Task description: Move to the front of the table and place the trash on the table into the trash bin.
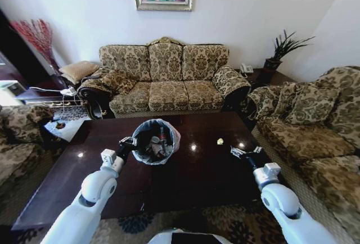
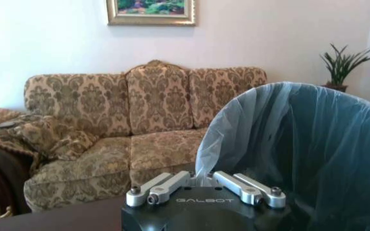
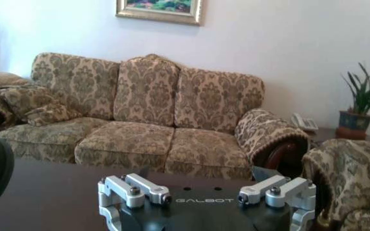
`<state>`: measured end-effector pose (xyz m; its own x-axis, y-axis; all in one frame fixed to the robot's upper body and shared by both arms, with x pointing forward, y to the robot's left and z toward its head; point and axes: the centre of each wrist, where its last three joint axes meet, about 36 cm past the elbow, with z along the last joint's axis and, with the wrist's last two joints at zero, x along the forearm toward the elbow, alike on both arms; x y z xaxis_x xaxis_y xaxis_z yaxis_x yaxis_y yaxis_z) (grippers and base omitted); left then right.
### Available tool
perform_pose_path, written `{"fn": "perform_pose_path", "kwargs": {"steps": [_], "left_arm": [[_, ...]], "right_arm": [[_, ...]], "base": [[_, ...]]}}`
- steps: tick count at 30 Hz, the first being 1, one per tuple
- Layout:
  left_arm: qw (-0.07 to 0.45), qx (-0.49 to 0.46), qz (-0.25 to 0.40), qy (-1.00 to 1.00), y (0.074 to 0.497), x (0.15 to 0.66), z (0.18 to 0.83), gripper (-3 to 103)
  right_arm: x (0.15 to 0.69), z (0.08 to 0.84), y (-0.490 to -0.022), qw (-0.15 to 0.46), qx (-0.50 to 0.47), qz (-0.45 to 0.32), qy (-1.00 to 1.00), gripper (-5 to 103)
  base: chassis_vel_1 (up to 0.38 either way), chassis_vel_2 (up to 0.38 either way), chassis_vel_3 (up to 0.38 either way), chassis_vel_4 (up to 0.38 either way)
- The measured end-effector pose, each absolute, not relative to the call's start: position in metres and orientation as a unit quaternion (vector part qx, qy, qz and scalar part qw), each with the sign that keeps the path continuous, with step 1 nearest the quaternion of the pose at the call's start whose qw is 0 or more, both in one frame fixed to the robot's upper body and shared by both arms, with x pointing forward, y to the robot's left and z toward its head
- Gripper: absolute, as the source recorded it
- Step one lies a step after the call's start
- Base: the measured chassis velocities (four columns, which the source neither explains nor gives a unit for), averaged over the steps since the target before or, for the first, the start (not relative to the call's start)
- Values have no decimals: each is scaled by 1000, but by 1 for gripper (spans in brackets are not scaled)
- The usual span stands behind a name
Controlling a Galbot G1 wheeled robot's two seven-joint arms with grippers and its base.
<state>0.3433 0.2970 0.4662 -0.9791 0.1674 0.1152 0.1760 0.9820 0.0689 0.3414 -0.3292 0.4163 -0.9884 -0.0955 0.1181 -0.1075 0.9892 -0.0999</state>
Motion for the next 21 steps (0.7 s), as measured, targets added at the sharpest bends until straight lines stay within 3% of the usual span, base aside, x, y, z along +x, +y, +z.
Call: {"fn": "perform_pose_path", "kwargs": {"steps": [8, 21], "left_arm": [[49, -99, -36, -993, 293, 340, 463, 0], [49, -101, -34, -993, 291, 337, 460, 0]], "right_arm": [[338, 404, -321, 64, 37, 51, -996, 100], [326, 381, -321, 80, 20, 44, -996, 100]], "base": [[-271, -268, 319, 323], [-8, 6, 26, -2]]}}
